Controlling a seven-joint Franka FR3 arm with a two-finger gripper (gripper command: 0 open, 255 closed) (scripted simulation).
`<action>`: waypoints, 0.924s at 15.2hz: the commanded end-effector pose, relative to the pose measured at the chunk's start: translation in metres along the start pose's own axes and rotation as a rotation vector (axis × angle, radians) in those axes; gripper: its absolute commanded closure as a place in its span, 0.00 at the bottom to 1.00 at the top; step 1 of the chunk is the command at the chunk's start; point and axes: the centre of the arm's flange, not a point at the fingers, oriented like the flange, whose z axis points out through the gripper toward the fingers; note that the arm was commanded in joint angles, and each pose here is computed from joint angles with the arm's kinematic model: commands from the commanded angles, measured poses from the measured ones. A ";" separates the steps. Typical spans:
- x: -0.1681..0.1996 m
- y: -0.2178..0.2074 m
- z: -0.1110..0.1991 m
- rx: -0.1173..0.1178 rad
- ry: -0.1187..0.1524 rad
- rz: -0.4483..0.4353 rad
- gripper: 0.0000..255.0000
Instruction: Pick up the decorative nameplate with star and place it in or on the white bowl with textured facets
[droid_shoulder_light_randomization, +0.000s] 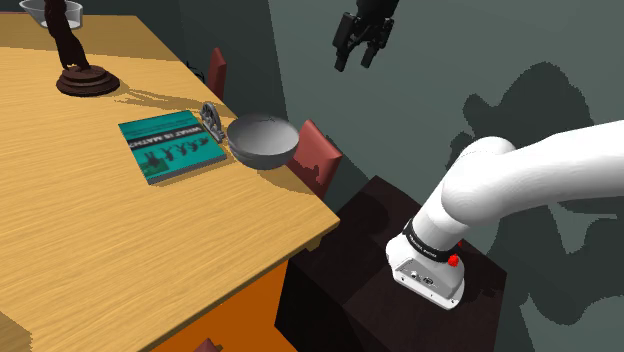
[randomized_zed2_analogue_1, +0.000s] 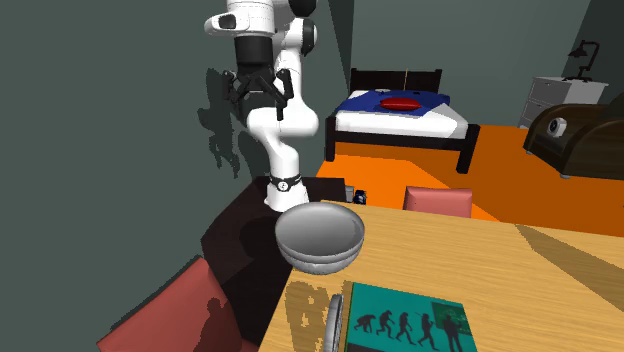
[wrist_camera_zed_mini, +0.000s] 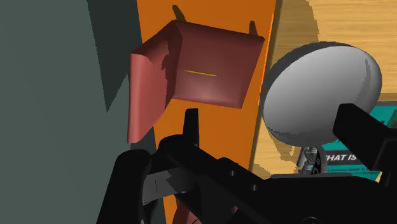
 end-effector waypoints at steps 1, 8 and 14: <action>0.000 0.000 0.000 0.000 0.000 0.000 0.00; 0.058 -0.050 0.051 -0.007 0.008 0.010 0.00; 0.109 -0.091 0.095 -0.012 0.016 0.018 0.00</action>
